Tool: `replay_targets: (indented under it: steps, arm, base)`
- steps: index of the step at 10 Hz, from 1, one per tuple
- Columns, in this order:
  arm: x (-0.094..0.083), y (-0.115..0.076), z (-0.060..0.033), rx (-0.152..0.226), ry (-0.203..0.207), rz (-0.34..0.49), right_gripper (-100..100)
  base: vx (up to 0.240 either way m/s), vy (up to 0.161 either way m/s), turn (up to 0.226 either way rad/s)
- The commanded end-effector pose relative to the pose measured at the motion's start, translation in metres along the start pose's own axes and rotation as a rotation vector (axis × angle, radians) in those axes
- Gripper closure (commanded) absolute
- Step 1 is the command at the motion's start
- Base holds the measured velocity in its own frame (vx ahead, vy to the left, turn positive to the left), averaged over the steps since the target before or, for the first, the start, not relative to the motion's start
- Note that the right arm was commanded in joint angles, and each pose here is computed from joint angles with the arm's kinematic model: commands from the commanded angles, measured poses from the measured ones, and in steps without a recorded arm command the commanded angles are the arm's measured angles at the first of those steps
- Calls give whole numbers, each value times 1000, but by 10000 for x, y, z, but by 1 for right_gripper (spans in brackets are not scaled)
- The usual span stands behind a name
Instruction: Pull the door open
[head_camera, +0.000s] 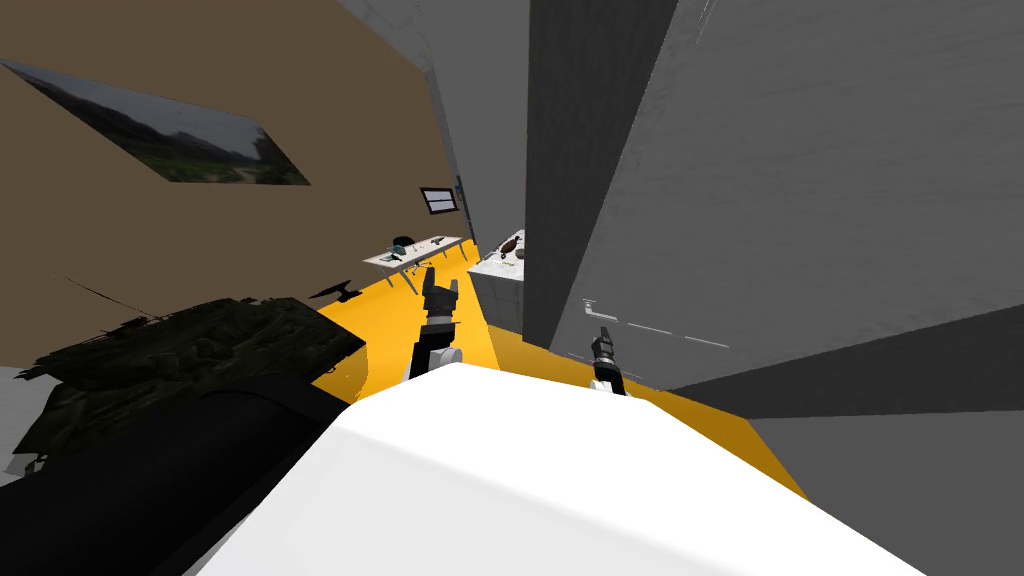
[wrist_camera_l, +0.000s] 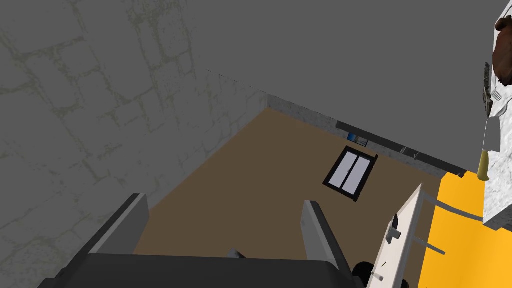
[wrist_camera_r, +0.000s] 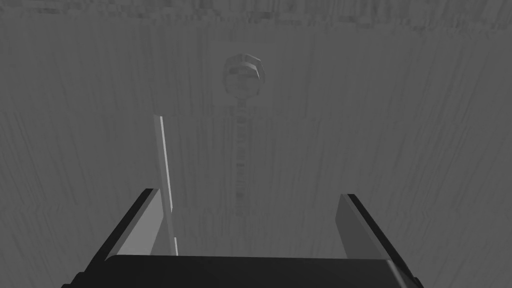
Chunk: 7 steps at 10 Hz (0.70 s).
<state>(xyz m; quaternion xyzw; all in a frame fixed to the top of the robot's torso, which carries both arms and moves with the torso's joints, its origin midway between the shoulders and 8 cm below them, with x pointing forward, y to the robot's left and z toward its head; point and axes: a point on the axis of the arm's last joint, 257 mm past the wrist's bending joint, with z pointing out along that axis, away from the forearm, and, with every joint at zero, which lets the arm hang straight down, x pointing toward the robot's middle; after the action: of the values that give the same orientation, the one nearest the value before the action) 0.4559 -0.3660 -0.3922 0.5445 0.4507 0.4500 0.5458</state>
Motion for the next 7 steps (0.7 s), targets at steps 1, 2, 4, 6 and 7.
replay_targets:
  steps: [1,2,4,6,7]
  arm:
    - [-126,-4,-41,-1,-14,3,-100]
    - [-260,-11,-78,0,-28,3,-100]
    - [-555,-18,-164,1,-59,3,-100]
    - [-811,-13,-244,0,-85,3,-100]
    - [-834,-81,-285,18,-91,1,-100]
  base:
    - [179,30,111]
    - [193,33,125]
    - [204,29,157]
    - [215,10,135]
    - [116,-26,35]
